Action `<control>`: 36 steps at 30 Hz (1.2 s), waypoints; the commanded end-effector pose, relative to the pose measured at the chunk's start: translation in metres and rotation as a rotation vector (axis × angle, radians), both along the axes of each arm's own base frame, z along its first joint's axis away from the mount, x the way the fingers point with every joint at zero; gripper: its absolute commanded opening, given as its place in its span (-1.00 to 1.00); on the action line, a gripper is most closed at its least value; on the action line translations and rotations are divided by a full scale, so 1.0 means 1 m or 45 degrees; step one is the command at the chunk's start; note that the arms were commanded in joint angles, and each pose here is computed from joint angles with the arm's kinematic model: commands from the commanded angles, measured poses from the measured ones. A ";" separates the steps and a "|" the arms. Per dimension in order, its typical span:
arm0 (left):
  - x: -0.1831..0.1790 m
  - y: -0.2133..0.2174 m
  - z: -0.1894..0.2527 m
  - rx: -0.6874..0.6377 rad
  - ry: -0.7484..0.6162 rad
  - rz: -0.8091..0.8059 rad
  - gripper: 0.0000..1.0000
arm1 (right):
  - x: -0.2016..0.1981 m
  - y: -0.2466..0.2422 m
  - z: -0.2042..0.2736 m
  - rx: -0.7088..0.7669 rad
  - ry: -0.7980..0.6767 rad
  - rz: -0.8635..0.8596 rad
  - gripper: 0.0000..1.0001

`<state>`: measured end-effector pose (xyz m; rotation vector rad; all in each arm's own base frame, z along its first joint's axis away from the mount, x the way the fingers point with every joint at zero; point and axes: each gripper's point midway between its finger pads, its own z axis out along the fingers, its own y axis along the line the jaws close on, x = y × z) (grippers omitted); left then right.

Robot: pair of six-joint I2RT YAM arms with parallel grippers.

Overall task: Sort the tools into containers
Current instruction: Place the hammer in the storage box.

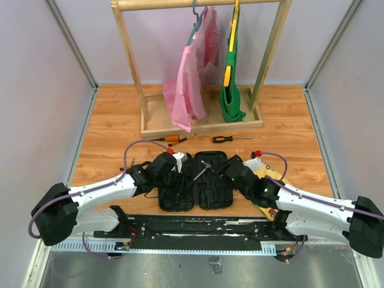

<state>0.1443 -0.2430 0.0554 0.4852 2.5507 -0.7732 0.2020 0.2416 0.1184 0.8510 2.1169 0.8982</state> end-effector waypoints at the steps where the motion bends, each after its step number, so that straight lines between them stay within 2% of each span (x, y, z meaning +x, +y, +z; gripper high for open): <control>1: 0.000 -0.013 0.006 -0.042 -0.022 -0.069 -0.18 | -0.003 -0.010 -0.013 -0.077 0.001 -0.015 0.12; 7: 0.000 -0.018 0.014 -0.090 -0.037 -0.085 -0.74 | -0.003 -0.008 -0.014 -0.077 0.006 -0.008 0.13; 15: 0.008 -0.023 0.047 -0.232 -0.171 -0.053 -0.98 | 0.000 -0.004 -0.007 -0.088 -0.027 0.014 0.14; 23: 0.019 -0.009 0.080 -0.373 -0.315 0.133 -0.99 | 0.003 -0.006 0.000 -0.103 -0.069 0.017 0.15; 36: 0.022 0.033 0.066 -0.547 -0.153 0.675 -0.99 | 0.002 -0.022 -0.005 -0.129 -0.084 -0.033 0.16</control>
